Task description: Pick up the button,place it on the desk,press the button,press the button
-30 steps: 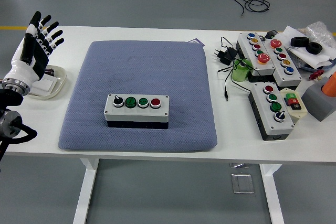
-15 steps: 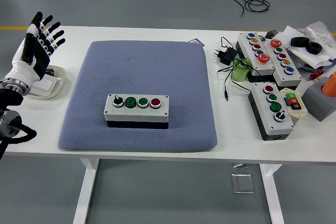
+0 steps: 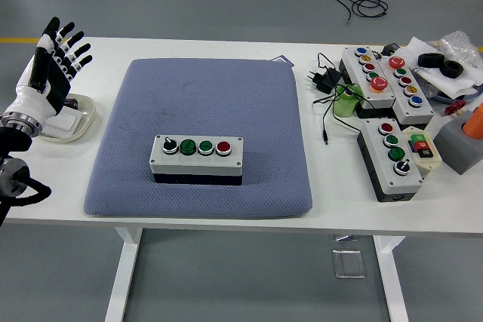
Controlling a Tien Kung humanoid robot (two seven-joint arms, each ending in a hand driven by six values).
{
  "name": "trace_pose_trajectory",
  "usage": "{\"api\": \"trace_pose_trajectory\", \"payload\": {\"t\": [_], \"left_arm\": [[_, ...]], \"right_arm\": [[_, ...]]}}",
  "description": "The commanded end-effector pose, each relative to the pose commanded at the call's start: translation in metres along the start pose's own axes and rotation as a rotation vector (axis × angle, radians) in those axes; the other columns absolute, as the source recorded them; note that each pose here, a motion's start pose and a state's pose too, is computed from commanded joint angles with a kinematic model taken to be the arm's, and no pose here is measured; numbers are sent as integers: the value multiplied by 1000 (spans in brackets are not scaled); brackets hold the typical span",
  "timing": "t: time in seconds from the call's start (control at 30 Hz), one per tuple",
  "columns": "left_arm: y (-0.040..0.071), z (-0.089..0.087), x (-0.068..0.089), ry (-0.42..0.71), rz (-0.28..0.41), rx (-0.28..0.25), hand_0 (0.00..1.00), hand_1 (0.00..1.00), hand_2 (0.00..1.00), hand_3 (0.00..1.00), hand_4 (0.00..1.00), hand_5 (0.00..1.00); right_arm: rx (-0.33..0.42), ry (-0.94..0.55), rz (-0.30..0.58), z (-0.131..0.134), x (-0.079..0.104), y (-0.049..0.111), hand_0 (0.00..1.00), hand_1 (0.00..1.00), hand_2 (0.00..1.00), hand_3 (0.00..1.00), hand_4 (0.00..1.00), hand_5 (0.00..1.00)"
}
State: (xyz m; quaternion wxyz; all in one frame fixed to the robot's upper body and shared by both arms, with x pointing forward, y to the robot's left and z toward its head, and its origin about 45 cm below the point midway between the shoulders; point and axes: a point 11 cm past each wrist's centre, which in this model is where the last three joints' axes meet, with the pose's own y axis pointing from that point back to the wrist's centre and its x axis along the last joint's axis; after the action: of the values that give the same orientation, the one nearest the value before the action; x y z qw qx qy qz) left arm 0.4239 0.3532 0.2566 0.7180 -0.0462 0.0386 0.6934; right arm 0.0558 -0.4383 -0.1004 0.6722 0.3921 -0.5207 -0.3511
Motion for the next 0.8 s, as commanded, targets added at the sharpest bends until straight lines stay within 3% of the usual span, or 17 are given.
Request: {"api": "trace_pose_trajectory", "payload": {"t": [0.8], "left_arm": [[5,-15,-1,-11,-18,49,909,943,989,998,763,998]], "right_arm": [[-11,-4,0,8,0,-2,629,549,623,570,306,245]]}}
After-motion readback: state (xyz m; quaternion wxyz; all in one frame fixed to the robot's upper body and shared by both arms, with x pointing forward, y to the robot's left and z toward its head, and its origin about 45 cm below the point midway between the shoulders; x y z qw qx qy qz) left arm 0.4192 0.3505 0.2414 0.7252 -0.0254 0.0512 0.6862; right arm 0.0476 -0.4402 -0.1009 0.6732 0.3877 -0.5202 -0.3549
